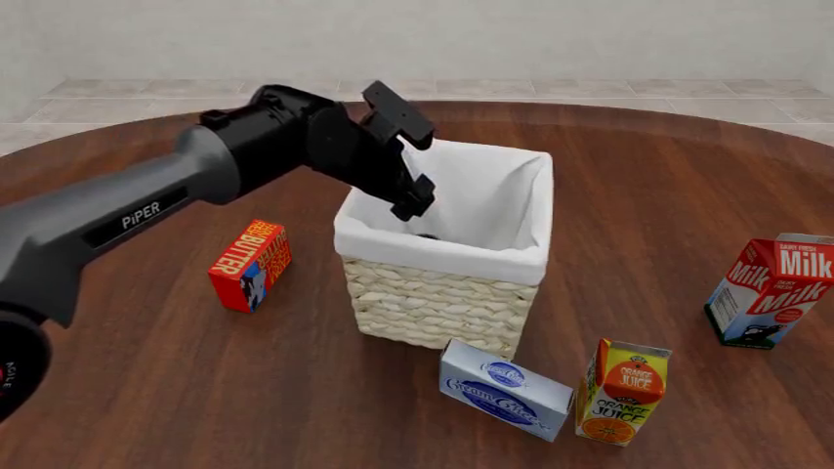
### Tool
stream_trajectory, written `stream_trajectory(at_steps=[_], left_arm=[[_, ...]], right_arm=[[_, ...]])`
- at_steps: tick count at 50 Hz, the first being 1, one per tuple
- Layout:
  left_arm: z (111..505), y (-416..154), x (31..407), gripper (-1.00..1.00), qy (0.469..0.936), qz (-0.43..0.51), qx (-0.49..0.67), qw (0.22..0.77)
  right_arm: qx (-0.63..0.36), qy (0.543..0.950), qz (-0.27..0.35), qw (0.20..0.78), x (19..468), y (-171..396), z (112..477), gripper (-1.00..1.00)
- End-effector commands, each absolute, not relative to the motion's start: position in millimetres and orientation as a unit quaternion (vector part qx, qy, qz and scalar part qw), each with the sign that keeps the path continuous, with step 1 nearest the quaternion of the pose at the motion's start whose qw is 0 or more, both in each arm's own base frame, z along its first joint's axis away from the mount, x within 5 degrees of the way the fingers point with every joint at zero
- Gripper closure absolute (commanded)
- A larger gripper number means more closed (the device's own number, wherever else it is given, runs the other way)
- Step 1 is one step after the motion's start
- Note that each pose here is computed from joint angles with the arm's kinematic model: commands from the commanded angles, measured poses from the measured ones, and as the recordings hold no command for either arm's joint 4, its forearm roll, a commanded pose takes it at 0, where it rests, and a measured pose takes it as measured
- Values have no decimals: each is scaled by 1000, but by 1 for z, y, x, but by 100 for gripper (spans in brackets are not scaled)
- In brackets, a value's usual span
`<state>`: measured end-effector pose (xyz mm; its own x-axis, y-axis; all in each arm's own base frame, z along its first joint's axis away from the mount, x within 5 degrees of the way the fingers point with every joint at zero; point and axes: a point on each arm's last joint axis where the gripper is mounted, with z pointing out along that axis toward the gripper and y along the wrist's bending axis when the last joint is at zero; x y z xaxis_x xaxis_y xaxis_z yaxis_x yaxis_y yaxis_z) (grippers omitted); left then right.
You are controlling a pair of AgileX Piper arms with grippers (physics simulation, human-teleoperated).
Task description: Pick up the alphabet soup and the tomato sauce, and put them in the basket.
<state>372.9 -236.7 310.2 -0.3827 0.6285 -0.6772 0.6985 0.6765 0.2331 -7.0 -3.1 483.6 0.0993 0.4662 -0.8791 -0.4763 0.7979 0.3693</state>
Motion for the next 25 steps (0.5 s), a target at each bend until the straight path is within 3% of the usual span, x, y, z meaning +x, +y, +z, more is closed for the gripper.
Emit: stream_trajectory(at_steps=[1, 25], left_arm=[[318, -234, 370, -100, 829, -46, 398, 390], [363, -225, 340, -100, 814, -54, 399, 419]], right_arm=[[-6, 590, 319, 742, -10, -4, 486, -100], [-14, 585, 324, 743, -36, -17, 507, -100]])
